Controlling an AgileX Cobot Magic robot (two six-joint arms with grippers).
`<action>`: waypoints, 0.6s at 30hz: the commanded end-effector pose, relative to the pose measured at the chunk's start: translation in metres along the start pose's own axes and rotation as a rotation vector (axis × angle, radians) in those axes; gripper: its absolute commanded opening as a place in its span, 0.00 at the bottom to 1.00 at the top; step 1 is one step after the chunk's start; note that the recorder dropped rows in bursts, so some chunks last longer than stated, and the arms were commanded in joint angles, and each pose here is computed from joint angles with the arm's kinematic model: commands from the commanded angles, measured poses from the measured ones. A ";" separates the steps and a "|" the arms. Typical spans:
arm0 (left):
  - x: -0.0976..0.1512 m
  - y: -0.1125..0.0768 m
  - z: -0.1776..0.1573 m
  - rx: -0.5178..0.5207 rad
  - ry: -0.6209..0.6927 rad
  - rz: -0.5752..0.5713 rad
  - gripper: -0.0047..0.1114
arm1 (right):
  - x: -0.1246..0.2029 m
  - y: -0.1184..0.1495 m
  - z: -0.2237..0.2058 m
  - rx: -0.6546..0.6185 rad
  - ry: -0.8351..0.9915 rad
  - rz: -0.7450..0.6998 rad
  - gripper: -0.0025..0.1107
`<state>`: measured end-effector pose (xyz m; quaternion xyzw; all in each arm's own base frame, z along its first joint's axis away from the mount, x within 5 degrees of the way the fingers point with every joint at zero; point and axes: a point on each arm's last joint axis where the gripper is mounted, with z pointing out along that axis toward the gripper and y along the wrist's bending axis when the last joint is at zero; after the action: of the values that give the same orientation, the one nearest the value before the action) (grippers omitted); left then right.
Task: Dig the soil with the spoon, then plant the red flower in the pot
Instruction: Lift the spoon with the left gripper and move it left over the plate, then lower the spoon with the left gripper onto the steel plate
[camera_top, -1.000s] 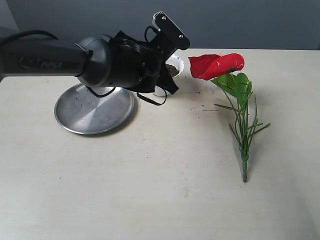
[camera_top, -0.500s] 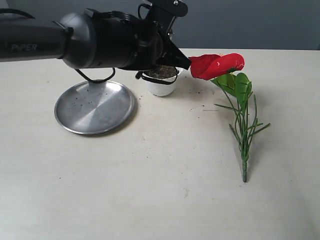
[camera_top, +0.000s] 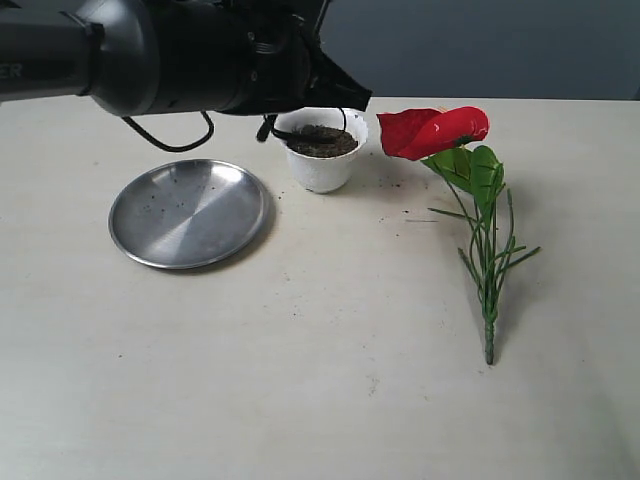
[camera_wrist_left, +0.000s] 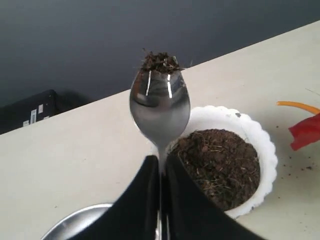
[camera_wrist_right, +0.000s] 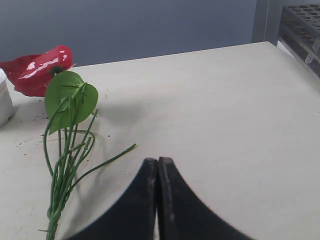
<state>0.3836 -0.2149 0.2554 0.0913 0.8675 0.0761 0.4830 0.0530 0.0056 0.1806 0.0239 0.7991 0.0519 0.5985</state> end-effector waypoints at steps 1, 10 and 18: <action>-0.004 0.013 -0.009 -0.095 0.025 -0.017 0.04 | 0.000 0.000 0.000 0.002 -0.012 -0.005 0.02; -0.006 0.072 -0.010 -0.136 0.181 -0.129 0.04 | 0.000 0.000 0.000 0.002 -0.012 -0.005 0.02; -0.002 0.119 -0.011 -0.075 0.312 -0.248 0.04 | 0.000 0.000 0.000 0.002 -0.012 -0.005 0.02</action>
<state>0.3863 -0.1086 0.2852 -0.0442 0.9294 0.0737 0.3588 0.0530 0.0056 0.1806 0.0239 0.7991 0.0519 0.5985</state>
